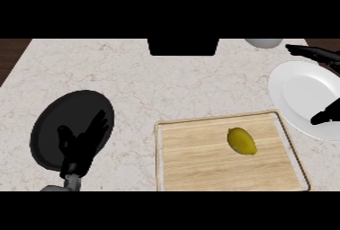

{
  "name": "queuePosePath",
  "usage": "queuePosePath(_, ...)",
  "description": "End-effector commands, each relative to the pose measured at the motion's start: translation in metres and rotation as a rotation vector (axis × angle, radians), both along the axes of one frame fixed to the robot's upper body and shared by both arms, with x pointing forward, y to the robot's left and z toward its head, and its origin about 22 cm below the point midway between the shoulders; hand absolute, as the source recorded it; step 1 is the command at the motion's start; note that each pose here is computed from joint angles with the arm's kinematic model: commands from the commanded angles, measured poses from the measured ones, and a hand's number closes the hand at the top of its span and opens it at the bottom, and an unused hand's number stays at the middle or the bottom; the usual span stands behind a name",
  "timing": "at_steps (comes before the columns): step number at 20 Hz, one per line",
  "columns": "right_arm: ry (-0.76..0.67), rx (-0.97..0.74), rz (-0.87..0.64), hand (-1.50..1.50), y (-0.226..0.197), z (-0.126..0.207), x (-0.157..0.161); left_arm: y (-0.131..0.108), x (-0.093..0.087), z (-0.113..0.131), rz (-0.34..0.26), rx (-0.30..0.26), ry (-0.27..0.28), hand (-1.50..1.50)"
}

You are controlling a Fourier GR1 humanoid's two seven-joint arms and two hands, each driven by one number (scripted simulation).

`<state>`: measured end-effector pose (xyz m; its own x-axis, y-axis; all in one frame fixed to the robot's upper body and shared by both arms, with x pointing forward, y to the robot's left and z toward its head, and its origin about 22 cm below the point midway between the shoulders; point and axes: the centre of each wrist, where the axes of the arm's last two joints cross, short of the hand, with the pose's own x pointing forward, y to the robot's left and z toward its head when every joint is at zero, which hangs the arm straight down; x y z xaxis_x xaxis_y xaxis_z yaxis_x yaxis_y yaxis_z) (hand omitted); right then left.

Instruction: Pick the lemon from the tray and place it in the plate

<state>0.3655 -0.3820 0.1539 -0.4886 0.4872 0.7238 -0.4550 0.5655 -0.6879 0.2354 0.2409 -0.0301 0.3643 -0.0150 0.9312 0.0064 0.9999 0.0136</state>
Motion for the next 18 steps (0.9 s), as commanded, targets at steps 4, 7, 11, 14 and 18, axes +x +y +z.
queuePosePath(4,0.006,-0.261,0.049,-1.5,0.056,-0.001,-0.005,-0.001,-0.01,-0.006,0.004,-0.009,0.013,0.0)
queuePosePath(7,0.037,-0.286,0.063,-1.5,0.082,-0.022,-0.026,0.008,0.001,0.002,0.014,-0.012,0.002,0.0)
queuePosePath(11,0.023,-0.303,0.019,-1.5,0.103,-0.014,-0.036,-0.001,-0.003,-0.006,0.013,-0.005,0.01,0.0)
queuePosePath(14,0.023,-0.348,-0.007,-1.5,0.091,-0.041,-0.057,0.004,-0.009,0.005,-0.003,-0.013,0.01,0.0)
queuePosePath(18,0.096,-0.403,0.043,-1.5,0.096,-0.047,-0.063,0.007,0.005,-0.001,0.015,0.01,0.013,0.0)
